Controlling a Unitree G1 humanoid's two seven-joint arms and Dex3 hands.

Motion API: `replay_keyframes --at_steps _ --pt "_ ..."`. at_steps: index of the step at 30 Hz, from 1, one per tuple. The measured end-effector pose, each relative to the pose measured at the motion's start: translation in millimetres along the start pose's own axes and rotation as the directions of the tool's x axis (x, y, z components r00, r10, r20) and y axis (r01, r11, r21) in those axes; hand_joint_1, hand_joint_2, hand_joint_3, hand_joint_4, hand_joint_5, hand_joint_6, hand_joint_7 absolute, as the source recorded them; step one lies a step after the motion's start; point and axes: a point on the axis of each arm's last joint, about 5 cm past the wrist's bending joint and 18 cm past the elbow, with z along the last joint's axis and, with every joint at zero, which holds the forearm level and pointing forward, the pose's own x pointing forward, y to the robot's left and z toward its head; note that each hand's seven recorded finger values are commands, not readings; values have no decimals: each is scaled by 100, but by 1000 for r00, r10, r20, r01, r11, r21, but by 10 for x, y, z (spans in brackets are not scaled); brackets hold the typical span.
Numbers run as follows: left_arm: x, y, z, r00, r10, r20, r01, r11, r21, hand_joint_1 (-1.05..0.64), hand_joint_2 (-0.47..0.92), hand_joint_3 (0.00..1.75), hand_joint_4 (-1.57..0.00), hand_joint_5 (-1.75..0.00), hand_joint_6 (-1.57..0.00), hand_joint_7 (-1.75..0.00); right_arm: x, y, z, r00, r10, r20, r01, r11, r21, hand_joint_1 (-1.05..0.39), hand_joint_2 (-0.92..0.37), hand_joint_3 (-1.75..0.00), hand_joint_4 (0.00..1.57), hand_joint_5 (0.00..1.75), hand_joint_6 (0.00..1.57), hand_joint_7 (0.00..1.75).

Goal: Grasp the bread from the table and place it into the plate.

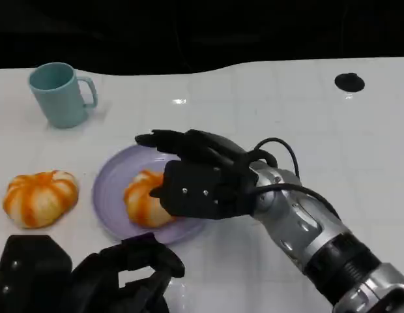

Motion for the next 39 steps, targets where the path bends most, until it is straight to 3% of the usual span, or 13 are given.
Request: replay_keyframes --at_steps 7,16,22,27,31,32,35,37,39 --pt "0 0 2 1000 0 0 0 1000 1 -37 73 90 -67 -175 -60 -151 -76 -44 18 1000 -10 7 10 1000 -11 -73 -92 -31 5 25 17 1" --pt "1 2 3 1000 -1 -1 1 1000 5 -35 70 98 -66 -175 -60 -152 -401 -118 -17 993 -74 88 75 997 -10 -67 -92 -26 16 39 26 5" --pt "9 4 -3 1000 5 -1 -5 1000 2 -36 91 62 -65 -175 -61 -146 -726 -140 -86 982 -134 136 128 990 55 -62 -92 -21 23 55 37 9" --pt "12 6 -7 1000 8 -4 -8 1000 0 -36 92 59 -63 -175 -60 -147 -1044 -72 -179 967 -207 152 181 969 169 -55 -92 -15 31 68 50 14" --pt "10 9 -6 1000 10 0 -10 1000 3 -36 89 62 -66 -175 -61 -148 -1240 0 -253 959 -251 133 216 949 228 -42 -91 -10 38 104 67 26" --pt "10 11 -4 1000 10 4 -10 1000 5 -36 86 66 -66 -175 -62 -147 -1285 21 -270 954 -267 135 230 943 240 -37 -86 -19 42 117 68 42" --pt "9 18 -5 1000 12 6 -12 1000 6 -34 85 70 -66 -175 -62 -146 -1402 79 -309 939 -314 139 268 923 277 -30 -42 -102 48 136 58 96" --pt "8 23 -8 1000 13 5 -13 1000 3 -33 85 71 -66 -175 -62 -145 -1464 110 -346 934 -334 126 286 911 296 -27 -35 -116 51 138 58 105" --pt "8 30 -8 1000 14 6 -14 1000 -1 -34 84 72 -67 -175 -62 -145 -1517 129 -381 927 -357 115 307 898 314 -15 -39 -115 57 148 65 112"
